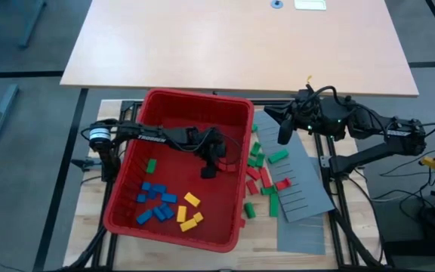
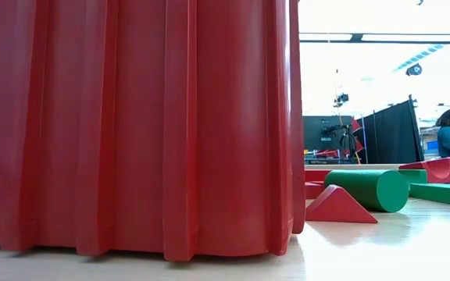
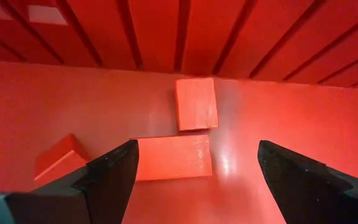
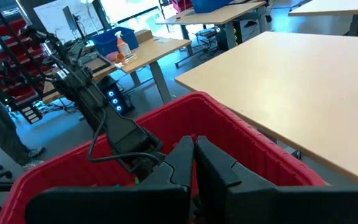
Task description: Sort blocks
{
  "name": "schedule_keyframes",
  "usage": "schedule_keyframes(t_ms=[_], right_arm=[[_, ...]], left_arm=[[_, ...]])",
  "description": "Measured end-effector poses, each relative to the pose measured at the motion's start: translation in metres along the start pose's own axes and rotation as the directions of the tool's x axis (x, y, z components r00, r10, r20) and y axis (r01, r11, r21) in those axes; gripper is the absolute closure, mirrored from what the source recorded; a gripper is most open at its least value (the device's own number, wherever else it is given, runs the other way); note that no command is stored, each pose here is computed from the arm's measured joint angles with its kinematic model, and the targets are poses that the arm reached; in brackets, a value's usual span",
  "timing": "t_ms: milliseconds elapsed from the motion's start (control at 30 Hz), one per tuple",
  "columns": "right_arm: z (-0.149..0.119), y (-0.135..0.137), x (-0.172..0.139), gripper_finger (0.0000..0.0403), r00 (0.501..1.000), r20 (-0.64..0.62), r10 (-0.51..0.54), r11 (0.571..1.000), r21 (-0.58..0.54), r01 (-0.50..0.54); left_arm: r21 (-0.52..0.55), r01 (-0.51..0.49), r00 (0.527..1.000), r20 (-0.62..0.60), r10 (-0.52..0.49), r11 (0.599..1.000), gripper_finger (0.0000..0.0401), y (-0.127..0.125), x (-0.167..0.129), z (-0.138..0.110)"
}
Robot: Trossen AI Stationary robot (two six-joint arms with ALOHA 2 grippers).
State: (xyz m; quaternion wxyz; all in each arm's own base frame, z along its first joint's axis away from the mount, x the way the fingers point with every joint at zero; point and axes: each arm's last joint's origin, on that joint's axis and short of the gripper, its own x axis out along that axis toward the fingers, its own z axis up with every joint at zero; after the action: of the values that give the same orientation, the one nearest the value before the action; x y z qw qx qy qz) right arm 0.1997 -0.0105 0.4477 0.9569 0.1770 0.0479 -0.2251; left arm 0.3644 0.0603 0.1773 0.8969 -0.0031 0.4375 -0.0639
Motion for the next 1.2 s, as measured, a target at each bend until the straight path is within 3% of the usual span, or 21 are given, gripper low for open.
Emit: schedule_keyframes(t_ms=[200,567,867,1100,1200], right_arm=[[0.0,0.0,0.0,0.0403,1.0,0.001,-0.001,1.0,0.004,0.001],[0.0,0.0,0.0,0.0403,1.0,0.0,-0.002,0.999,0.04,0.002],[0.0,0.0,0.0,0.0403,1.0,0.002,-0.001,0.999,0.04,0.001],[0.0,0.0,0.0,0.0403,1.0,0.001,-0.002,0.999,0.037,0.002],[0.0,0.0,0.0,0.0403,1.0,0.0,-0.003,0.999,0.035,0.003]], left_arm=[[0.004,-0.006,1.0,0.023,0.006,1.0,0.0085,0.003,0.004,0.001],[-0.043,0.027,0.998,-0.048,-0.029,0.999,0.0085,0.008,0.036,-0.014],[-0.052,0.008,0.999,-0.05,-0.01,0.999,0.0085,0.009,0.036,-0.012],[-0.045,-0.018,1.0,-0.007,0.018,0.999,0.0085,0.01,0.02,0.007],[-0.068,-0.019,0.999,-0.043,0.016,0.998,0.0085,0.014,0.016,0.009]])
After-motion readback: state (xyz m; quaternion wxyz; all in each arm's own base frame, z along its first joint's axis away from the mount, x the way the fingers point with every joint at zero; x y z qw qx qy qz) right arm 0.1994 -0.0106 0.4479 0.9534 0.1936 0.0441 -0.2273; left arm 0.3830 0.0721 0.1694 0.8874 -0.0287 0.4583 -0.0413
